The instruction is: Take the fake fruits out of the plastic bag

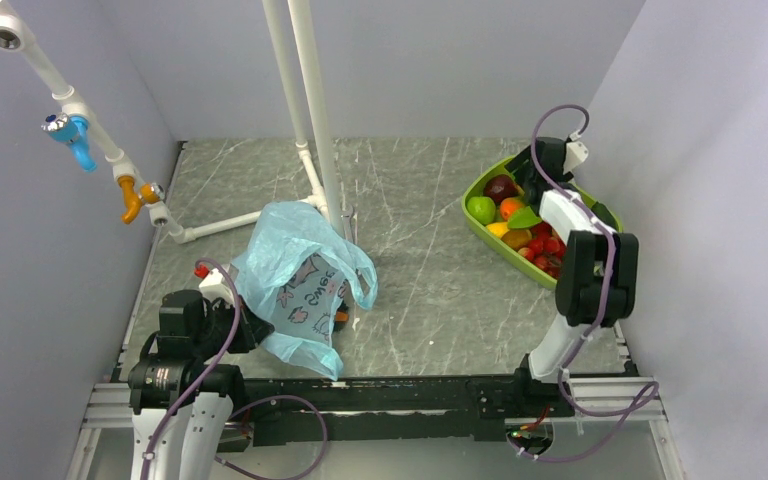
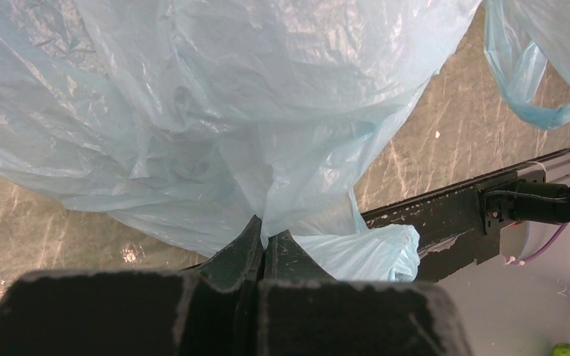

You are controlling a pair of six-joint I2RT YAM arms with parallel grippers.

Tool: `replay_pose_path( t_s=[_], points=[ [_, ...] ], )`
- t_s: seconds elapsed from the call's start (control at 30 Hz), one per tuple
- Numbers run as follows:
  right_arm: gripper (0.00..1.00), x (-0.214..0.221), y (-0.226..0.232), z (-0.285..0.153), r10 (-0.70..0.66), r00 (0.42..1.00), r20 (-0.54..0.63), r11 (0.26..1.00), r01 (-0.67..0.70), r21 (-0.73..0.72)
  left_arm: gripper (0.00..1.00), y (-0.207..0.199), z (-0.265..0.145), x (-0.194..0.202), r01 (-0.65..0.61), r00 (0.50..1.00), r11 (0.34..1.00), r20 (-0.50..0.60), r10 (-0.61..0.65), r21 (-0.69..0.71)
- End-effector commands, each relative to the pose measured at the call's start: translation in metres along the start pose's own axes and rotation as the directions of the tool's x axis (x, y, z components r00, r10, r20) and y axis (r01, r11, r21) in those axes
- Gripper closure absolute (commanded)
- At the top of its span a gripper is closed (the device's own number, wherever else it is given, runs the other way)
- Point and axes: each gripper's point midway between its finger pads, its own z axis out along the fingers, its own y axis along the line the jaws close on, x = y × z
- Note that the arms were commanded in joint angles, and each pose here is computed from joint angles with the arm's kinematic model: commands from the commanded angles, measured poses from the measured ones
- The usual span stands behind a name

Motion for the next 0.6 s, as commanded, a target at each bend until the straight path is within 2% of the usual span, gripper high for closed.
replay_pose_path(
  t_s=[0.0,0.07,0.2,0.3,0.4,0.47,0.57],
  points=[
    [0.97,0.002,0.008,0.019,-0.046,0.997,-0.07,0.999,0.048,0.026,1.0,-0.003,0.002,-0.004,-0.017,1.0,1.0,0.007,0.017,0.021],
    [0.91,-0.001,0.011,0.023,-0.043,0.997,-0.06,0.999,0.045,0.02,1.0,-0.003,0.002,-0.004,-0.019,1.0,1.0,0.007,0.018,0.021],
    [0.73,-0.001,0.011,0.03,-0.05,0.998,-0.035,0.999,0.051,0.007,1.0,-0.003,0.002,-0.004,-0.019,1.0,1.0,0.005,0.019,0.024],
    [0.54,0.002,0.004,0.036,-0.063,0.997,-0.047,0.997,0.065,0.044,1.0,-0.003,0.002,-0.004,-0.02,1.0,1.0,0.007,0.02,0.023],
    [0.29,0.006,0.004,0.038,-0.069,0.996,-0.059,0.997,0.072,0.039,1.0,-0.003,0.002,-0.004,-0.02,1.0,1.0,0.007,0.019,0.023],
    [0.2,0.008,0.005,0.036,-0.076,0.995,-0.07,0.996,0.078,0.031,1.0,-0.003,0.002,-0.004,-0.019,1.0,1.0,0.007,0.019,0.024],
    [0.11,0.005,0.008,0.027,-0.083,0.995,-0.062,0.996,0.084,0.013,1.0,-0.003,0.002,-0.004,-0.019,1.0,1.0,0.005,0.019,0.024]
  ],
)
